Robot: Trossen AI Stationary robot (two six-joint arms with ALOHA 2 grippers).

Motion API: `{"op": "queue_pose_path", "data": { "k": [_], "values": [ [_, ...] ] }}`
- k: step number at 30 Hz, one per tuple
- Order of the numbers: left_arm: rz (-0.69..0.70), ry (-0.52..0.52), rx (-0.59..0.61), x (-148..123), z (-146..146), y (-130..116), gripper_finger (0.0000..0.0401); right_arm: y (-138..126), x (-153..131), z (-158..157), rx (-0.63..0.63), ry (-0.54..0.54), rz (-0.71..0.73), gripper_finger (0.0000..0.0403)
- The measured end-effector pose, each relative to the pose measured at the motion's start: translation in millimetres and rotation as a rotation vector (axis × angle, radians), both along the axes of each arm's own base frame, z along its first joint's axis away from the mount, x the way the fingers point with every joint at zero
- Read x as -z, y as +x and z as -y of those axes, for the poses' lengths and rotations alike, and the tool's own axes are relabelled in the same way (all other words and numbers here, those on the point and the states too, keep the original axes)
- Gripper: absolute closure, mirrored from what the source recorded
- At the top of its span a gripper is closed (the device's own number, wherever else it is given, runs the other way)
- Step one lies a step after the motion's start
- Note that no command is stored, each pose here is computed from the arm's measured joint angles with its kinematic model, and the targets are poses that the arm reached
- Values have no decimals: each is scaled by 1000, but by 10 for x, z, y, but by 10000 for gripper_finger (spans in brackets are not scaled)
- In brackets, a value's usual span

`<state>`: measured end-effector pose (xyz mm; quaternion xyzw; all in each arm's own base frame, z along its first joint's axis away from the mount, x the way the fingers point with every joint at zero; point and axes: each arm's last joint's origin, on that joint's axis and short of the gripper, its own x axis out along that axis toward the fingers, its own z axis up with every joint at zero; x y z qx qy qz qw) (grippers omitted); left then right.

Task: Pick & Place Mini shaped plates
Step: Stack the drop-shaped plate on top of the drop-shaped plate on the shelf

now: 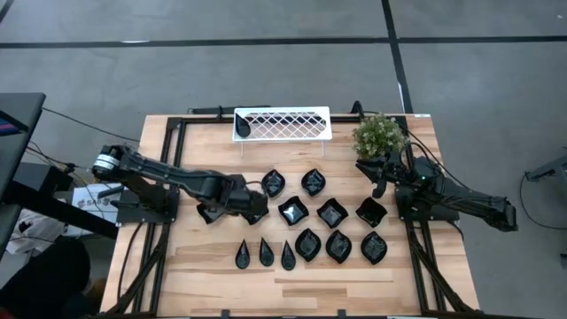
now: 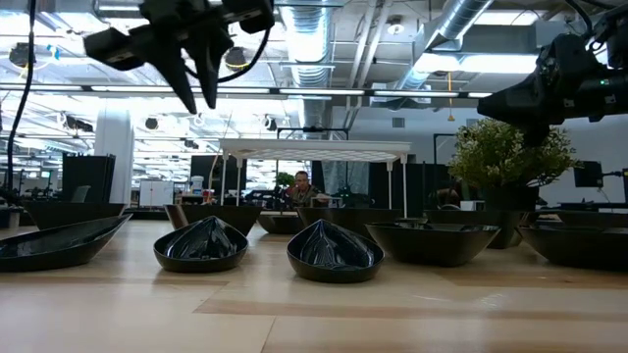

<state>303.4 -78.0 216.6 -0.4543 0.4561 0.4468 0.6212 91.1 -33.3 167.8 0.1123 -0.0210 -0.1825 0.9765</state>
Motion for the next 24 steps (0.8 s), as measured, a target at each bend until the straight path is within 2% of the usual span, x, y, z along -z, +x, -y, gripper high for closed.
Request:
{"op": "queue_pose_path", "data": {
  "k": [7, 13, 24],
  "values": [
    [-19, -55, -71, 183, 222, -141, 294, 0, 0, 0, 0, 0, 0, 329],
    [48, -117, -136, 347, 468, -237, 270, 0, 0, 0, 0, 0, 0, 329],
    [75, -190, -191, 385, 873, -428, 229, 0, 0, 0, 0, 15, 5, 329]
  ]
}}
